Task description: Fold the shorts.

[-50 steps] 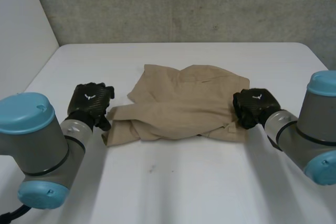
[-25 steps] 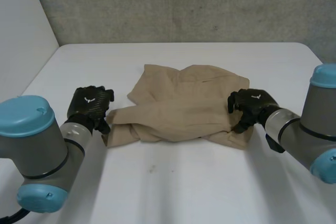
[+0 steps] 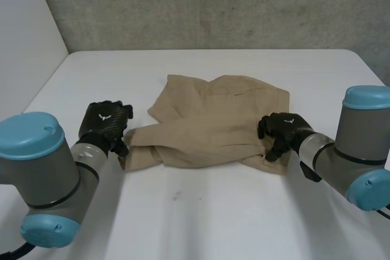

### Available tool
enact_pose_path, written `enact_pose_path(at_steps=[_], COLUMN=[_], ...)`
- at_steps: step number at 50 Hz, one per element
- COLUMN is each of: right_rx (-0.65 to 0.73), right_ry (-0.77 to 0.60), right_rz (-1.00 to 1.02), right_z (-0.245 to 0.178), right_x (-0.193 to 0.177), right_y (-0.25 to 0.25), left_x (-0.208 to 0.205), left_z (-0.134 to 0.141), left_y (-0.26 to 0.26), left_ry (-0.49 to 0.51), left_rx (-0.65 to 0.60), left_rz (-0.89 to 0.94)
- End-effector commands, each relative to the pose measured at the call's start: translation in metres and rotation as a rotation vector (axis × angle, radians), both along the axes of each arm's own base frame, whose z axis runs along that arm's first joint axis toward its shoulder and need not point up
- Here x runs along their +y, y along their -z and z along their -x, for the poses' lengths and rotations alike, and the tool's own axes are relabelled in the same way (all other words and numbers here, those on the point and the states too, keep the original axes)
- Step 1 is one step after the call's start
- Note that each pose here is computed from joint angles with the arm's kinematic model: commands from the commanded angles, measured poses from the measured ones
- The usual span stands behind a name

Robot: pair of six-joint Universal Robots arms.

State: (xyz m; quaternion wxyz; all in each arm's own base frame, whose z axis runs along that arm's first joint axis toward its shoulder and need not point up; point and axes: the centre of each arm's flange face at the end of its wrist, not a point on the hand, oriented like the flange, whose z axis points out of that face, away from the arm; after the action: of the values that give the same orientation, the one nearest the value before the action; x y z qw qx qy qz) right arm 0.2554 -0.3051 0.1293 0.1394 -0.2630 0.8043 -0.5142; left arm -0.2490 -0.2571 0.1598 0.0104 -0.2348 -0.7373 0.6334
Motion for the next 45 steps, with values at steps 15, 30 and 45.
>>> enact_pose_path(at_steps=[15,30,45], right_rx=[-0.002,-0.037,-0.086], right_ry=[0.003,0.008,0.005], right_rz=[-0.014,0.092,0.037], right_z=[0.000,0.002,-0.008], right_x=[-0.003,-0.001,0.002], right_y=[0.006,-0.039,-0.031], left_x=[0.000,0.000,0.000], left_z=[0.000,-0.001,-0.001], left_y=[0.000,0.000,-0.001], left_ry=[-0.001,-0.001,-0.001], left_rx=[-0.001,-0.001,0.000], left_rz=[-0.001,-0.001,0.000])
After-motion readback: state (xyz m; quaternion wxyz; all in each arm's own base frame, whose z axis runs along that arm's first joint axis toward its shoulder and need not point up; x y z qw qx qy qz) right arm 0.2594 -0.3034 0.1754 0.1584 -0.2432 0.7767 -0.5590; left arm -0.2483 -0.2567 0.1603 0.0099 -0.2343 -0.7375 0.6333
